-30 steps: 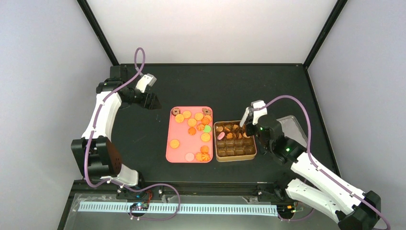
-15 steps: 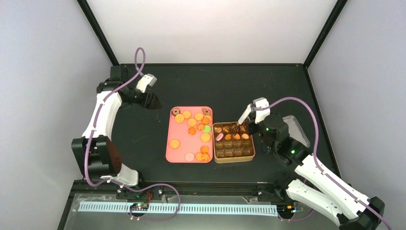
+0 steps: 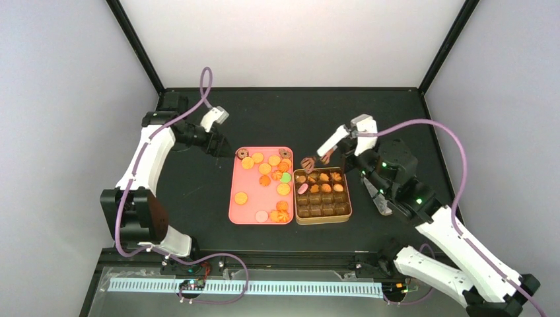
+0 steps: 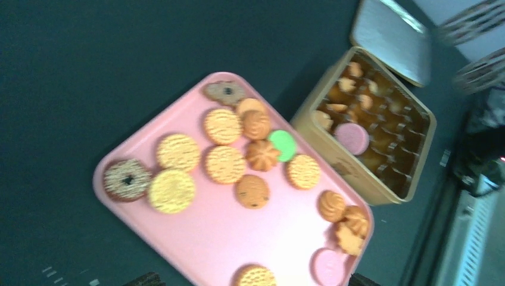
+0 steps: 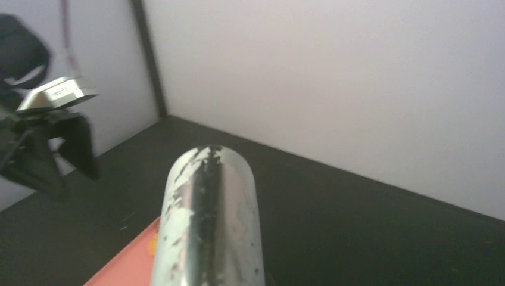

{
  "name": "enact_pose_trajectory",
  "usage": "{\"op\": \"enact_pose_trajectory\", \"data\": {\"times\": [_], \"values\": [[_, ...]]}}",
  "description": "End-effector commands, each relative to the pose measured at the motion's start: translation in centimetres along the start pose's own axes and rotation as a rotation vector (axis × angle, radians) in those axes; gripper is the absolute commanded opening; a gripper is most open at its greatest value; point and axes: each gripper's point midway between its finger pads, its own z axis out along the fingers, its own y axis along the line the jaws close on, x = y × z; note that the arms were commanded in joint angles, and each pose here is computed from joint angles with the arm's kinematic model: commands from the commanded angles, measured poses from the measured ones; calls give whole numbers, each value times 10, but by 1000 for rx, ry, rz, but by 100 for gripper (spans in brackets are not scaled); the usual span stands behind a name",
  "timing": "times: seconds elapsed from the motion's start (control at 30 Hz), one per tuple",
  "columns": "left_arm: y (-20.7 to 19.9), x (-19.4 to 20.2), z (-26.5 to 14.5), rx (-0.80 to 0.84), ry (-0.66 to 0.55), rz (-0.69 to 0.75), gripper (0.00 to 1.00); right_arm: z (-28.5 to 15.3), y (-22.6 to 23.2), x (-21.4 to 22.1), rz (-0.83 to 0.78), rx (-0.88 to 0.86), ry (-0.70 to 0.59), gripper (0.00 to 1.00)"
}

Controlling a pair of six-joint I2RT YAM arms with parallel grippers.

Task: Pack the cookies
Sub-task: Pass from the right arm to the left

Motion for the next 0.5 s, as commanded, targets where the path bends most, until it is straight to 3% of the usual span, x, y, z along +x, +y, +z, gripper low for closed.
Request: {"op": "enact_pose_trajectory", "data": {"times": [0.0,0.23,0.47], "values": [[-58,-4,0,199,-14,108,83,19,55,1,67,-294,17,1],[-127,8,-8,459,-110,235,93,46,109,-6,81,-576,-19,1],[-157,7,-8,563,-100,271,86,59,148,-6,59,-742,19,1]]}}
